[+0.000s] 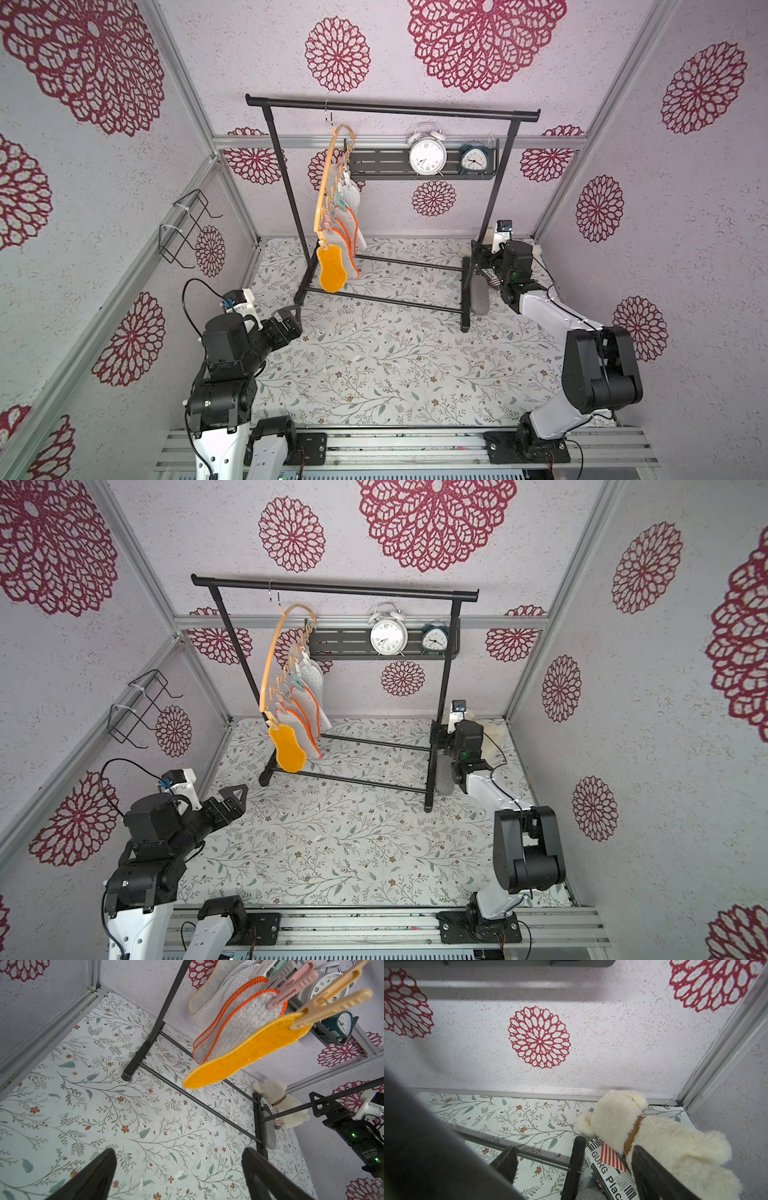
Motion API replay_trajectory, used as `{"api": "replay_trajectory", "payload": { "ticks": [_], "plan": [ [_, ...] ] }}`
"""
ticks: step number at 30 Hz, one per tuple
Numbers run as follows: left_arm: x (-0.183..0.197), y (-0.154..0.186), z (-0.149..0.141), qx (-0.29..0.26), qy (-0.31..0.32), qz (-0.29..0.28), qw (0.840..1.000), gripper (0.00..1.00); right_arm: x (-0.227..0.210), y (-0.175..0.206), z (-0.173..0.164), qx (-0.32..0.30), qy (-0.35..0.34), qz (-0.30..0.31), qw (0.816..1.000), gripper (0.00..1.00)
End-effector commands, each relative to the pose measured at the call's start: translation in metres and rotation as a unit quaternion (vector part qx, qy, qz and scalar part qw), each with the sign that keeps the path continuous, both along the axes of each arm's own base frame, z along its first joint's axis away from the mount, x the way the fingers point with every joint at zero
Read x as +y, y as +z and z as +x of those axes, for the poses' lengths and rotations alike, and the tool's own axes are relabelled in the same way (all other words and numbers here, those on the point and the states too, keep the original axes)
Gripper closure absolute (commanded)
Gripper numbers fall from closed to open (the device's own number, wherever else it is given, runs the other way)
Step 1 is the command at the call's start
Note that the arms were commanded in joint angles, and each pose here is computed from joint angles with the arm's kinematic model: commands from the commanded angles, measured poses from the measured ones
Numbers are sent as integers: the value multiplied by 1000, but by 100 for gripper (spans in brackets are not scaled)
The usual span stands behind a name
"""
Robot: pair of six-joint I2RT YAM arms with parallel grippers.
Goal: Take the shoe insoles off the hanger
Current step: Move the clothesline to the center of the board, then remove the insole from the hanger.
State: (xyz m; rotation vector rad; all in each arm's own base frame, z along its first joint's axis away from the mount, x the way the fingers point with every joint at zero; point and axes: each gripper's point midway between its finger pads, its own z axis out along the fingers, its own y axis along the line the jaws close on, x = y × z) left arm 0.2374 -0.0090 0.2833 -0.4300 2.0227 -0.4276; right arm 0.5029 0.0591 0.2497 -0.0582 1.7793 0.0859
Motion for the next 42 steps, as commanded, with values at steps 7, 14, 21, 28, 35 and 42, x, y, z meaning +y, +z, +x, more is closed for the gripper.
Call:
{"api": "replay_trajectory", "payload": {
  "ticks": [7, 14, 21, 28, 35, 42],
  "plan": [
    [-6, 22, 50, -74, -52, 32, 995, 2, -4, 46, -31, -50, 59, 46, 996, 15],
    [-31, 31, 84, -94, -141, 9, 985, 3, 6, 24, -92, -20, 79, 132, 988, 9],
    [-51, 8, 92, -95, -208, 51, 972, 1, 49, -8, -142, 58, 145, 162, 974, 14],
    [-101, 10, 96, -133, -321, 91, 933, 0, 84, -7, -152, 83, 195, 188, 959, 18],
    [-115, 5, 107, -150, -348, 119, 918, 1, 114, 1, -147, 86, 214, 193, 954, 21],
    [-126, 10, 127, -162, -365, 113, 910, 5, 135, 2, -147, 92, 250, 193, 944, 21]
  ]
}}
